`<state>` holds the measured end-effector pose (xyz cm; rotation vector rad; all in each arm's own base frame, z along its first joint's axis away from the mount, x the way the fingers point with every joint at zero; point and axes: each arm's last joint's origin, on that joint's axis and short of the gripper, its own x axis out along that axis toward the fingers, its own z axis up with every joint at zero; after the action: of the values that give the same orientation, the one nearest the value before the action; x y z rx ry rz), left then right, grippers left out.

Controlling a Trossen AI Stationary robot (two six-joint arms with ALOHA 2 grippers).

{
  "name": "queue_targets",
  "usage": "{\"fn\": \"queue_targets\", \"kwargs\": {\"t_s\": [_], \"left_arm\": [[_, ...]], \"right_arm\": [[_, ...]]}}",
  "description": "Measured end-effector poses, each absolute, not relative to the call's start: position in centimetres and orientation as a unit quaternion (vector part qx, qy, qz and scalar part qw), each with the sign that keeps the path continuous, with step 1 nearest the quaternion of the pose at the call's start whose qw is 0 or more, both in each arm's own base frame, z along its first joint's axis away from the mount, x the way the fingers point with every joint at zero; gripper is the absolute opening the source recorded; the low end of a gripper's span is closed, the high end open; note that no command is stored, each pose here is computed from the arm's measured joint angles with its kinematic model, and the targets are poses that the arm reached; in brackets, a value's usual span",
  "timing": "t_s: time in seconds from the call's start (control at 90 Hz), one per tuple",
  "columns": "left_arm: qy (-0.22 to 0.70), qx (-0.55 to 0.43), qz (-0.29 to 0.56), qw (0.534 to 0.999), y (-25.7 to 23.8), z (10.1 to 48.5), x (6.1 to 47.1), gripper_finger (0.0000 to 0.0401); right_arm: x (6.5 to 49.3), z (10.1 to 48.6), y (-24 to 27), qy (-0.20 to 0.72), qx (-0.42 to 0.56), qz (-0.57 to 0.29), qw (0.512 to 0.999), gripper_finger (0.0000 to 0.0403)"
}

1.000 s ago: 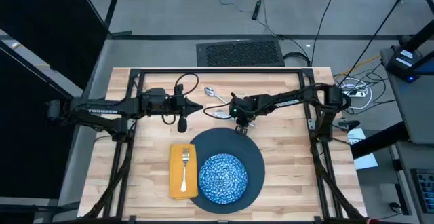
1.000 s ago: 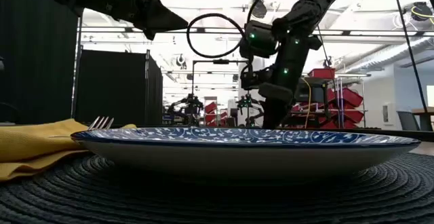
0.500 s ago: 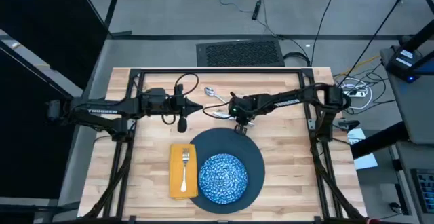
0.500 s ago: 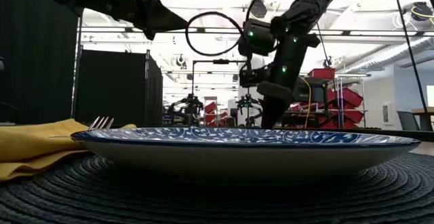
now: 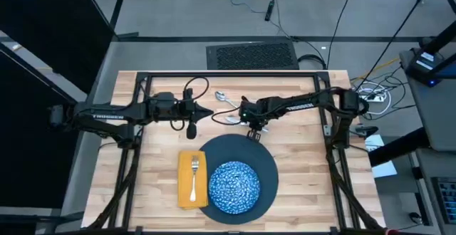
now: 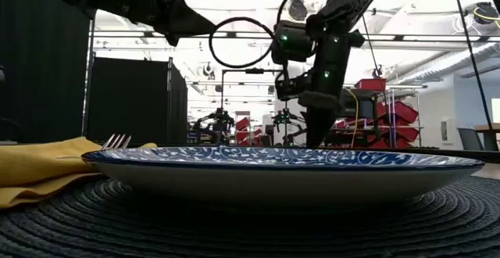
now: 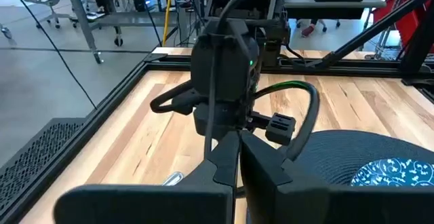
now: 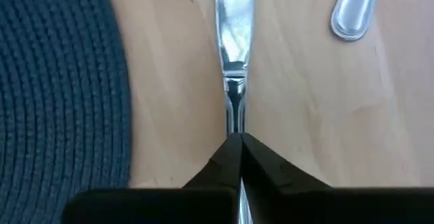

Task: Set table place
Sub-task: Put the silver table knife on the blue table mat to the right of the blue plate

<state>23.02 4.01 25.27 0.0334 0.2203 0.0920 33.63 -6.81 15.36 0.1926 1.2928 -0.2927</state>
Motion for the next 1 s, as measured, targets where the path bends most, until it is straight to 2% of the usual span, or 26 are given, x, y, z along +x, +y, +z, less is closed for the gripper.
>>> {"fn": "queue_targets", "kwargs": {"t_s": [0.189,0.444,0.567,1.0], "left_arm": [[0.11,0.016,0.046,0.993,4.01,25.28,23.02,0.0],[0.109,0.016,0.046,0.993,4.01,25.28,23.02,0.0],[0.109,0.016,0.046,0.993,4.01,25.28,23.02,0.0],[0.11,0.016,0.046,0.993,4.01,25.28,23.02,0.0]], "right_arm": [[33.74,15.44,-6.82,0.596,0.089,-0.132,0.787,0.0015],[33.75,15.51,-6.82,0.594,0.087,-0.133,0.789,0.0106],[33.83,15.53,-6.82,0.591,0.087,-0.133,0.791,0.0133],[33.85,14.78,-6.82,0.576,0.088,-0.134,0.801,0.0135]]}}
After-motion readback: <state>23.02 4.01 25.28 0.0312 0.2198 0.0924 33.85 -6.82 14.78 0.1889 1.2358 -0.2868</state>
